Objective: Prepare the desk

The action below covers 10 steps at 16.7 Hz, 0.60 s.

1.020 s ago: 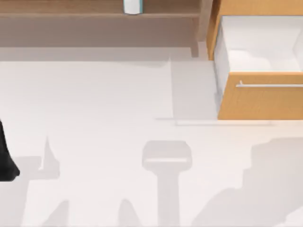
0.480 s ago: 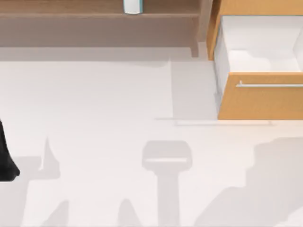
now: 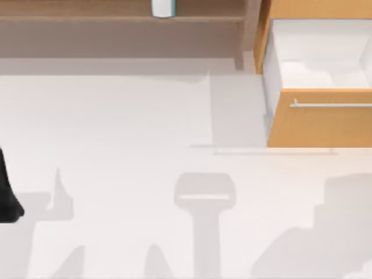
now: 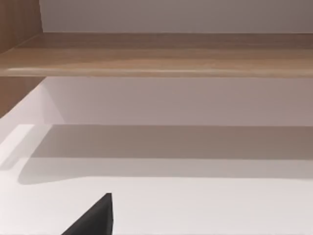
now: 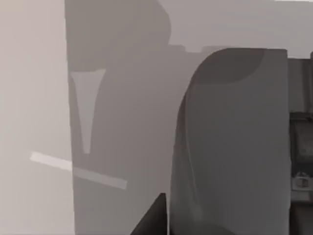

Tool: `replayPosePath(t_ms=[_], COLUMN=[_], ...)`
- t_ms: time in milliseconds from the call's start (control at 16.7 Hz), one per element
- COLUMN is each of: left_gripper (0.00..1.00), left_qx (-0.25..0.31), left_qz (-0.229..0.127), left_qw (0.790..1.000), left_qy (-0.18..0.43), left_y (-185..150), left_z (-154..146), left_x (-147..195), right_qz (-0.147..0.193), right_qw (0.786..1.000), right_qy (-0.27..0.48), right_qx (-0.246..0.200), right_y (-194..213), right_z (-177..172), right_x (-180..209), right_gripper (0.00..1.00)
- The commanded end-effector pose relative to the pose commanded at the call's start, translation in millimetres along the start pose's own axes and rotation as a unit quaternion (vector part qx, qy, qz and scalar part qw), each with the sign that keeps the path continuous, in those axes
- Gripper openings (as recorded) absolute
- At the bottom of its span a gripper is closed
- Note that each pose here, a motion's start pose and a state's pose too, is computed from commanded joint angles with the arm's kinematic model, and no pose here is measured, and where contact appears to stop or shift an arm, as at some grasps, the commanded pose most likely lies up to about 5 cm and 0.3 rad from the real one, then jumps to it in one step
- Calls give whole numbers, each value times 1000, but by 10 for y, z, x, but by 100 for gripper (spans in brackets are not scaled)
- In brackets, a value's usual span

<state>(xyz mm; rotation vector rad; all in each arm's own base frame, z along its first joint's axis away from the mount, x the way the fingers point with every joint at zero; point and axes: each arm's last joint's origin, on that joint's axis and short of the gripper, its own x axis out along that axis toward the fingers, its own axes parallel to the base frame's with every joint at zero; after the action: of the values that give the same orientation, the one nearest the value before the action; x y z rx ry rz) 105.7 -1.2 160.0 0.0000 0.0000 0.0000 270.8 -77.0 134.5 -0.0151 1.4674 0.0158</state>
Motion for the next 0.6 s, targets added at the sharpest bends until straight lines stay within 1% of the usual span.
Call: replayPosePath(t_ms=[600], left_gripper=[100], left_qx=[0], left_qz=[0], left_qw=[1000], left_qy=[0], left_y=[0], left_z=[0], left_x=[0], right_qz=[0], right_qw=[1000], right_qy=[0], right_qx=[0], right_y=[0], right_z=[0], right_x=[0], right_gripper=[75])
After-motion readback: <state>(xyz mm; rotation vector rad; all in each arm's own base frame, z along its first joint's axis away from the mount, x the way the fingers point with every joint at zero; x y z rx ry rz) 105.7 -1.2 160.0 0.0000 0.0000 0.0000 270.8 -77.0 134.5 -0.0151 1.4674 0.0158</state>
